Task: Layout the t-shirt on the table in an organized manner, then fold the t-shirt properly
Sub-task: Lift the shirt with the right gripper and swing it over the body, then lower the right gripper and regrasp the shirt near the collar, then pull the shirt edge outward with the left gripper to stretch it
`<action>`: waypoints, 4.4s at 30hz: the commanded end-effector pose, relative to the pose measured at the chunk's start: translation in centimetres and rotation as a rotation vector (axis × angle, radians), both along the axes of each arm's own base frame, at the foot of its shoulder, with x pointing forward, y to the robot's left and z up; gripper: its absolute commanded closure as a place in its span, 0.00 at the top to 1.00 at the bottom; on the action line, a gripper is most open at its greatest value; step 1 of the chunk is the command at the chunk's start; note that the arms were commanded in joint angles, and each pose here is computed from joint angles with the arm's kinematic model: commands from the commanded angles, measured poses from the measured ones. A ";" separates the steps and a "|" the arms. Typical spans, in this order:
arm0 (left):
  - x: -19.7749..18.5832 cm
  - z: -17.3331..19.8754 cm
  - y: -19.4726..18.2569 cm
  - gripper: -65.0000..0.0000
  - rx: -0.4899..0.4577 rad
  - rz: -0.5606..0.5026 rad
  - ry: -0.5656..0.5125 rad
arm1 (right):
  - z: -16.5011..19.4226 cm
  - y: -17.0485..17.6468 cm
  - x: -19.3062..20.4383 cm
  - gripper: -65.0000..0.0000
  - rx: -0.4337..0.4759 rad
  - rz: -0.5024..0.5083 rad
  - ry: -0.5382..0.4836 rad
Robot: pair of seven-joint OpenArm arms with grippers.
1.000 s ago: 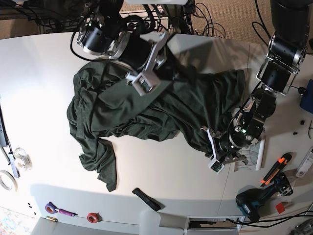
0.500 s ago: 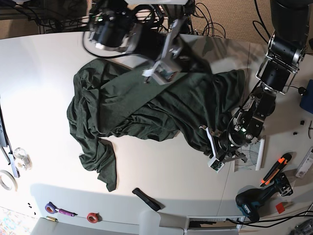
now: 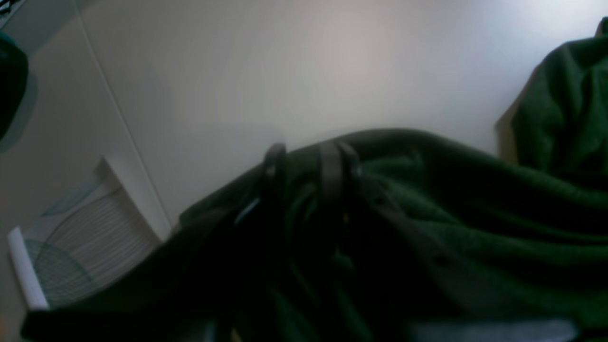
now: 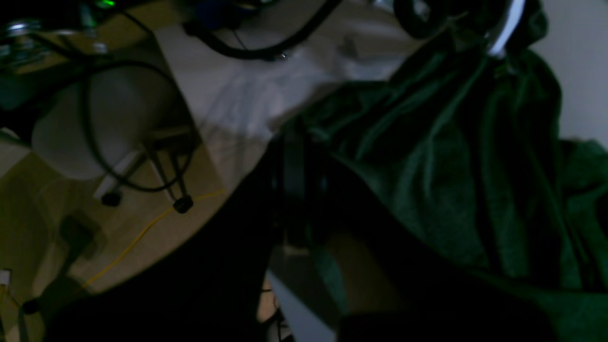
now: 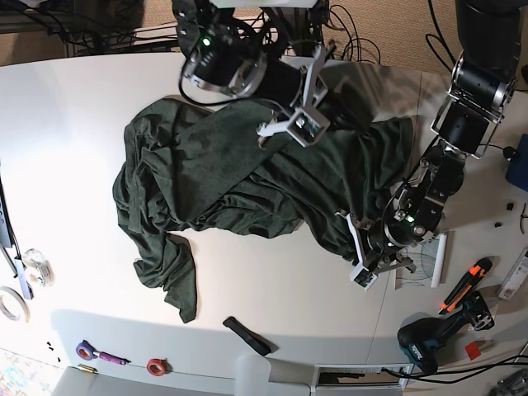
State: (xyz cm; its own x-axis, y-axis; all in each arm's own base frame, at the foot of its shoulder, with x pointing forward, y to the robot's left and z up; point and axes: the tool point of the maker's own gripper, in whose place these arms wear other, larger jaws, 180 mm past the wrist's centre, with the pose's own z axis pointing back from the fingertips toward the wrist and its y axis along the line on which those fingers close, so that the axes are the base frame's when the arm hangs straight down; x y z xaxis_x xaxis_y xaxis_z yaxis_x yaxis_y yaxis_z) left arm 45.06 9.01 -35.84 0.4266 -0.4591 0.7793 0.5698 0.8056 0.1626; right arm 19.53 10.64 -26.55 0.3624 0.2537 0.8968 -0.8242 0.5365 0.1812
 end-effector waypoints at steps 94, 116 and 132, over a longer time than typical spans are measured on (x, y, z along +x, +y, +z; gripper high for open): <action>0.6 2.3 -1.5 0.43 -0.114 -0.045 -0.019 | -0.9 -25.7 4.3 0.47 -0.396 -0.874 0.001; -0.1 -0.9 2.0 0.00 0.153 0.054 0.101 | -10.3 -32.7 4.8 0.00 -0.636 -1.048 0.227; -3.0 3.8 2.2 0.03 -0.230 -0.178 0.204 | -9.8 -34.8 4.8 0.00 -0.667 -1.110 0.221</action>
